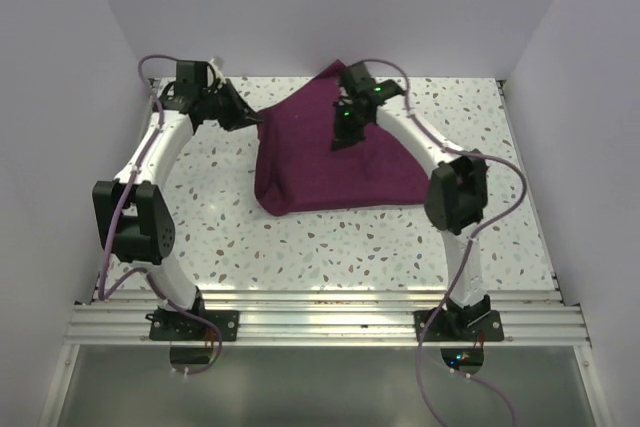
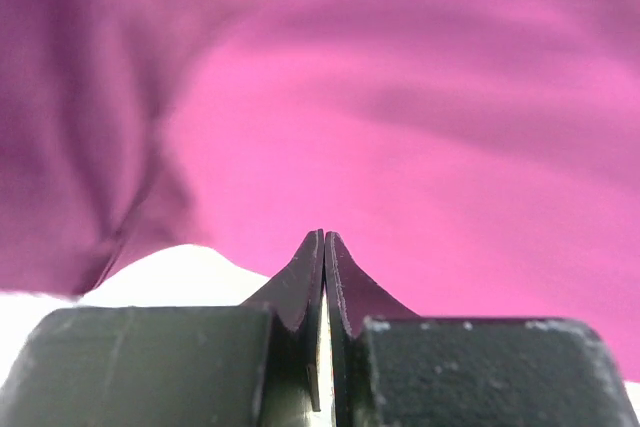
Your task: Prepare the surgical pack
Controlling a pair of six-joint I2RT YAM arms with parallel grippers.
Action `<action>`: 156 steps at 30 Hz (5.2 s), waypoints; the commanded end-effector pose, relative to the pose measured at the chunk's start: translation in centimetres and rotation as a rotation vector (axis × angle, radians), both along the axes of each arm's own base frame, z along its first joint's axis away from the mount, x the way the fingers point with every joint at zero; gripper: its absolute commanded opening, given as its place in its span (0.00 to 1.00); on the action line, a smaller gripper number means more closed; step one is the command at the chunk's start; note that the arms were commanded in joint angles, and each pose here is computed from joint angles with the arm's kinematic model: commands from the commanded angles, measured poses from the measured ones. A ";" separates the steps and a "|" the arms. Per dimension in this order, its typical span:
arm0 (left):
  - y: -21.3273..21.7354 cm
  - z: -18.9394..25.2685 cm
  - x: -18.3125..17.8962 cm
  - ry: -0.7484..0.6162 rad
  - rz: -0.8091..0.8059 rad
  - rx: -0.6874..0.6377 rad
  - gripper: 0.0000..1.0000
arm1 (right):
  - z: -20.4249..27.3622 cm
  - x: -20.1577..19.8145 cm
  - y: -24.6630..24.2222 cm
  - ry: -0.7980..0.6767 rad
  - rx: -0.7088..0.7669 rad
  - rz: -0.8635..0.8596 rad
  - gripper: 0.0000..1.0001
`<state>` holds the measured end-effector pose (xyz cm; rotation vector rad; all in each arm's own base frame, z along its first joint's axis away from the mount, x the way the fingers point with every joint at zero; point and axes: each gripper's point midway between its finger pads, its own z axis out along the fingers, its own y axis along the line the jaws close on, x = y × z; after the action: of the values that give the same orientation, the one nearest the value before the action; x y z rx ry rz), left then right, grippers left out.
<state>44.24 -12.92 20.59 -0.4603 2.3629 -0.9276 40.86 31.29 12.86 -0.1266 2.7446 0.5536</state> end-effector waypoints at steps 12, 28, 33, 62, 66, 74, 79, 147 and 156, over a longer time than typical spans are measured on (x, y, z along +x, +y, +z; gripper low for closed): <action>-13.2 3.8 3.2 -0.043 -0.189 -0.189 0.00 | -3.4 1.2 -16.7 0.042 -0.138 -0.246 0.00; -22.0 0.9 3.8 0.011 -0.306 -0.269 0.00 | -9.0 2.0 -16.5 0.144 -0.158 -0.216 0.00; -24.0 0.4 4.0 0.018 -0.335 -0.299 0.00 | -8.9 2.0 -16.2 0.147 -0.143 -0.221 0.00; -27.0 -7.5 2.4 0.146 -0.401 -0.245 0.06 | -3.4 3.8 -23.2 0.096 -0.101 -0.373 0.00; -27.3 -7.2 3.2 0.116 -0.408 -0.254 0.12 | -3.4 3.5 -23.1 0.101 -0.096 -0.372 0.00; -26.7 -5.7 4.4 0.061 -0.413 -0.249 0.62 | -3.3 3.6 -23.4 0.110 -0.089 -0.383 0.00; -23.5 -1.3 5.0 -0.082 -0.415 -0.149 0.69 | -3.0 3.4 -24.6 0.123 -0.096 -0.408 0.00; -2.1 -9.7 0.0 0.091 -0.193 0.288 0.66 | 8.6 7.5 -22.6 -0.215 -0.022 -0.436 0.00; -2.0 -11.5 -1.0 0.143 -0.179 0.269 0.65 | 11.9 7.7 -8.9 -0.236 0.190 -0.241 0.00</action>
<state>43.39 -14.89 9.69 -0.1846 2.6376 -0.6313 49.13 19.18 25.80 0.1877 2.3644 0.5848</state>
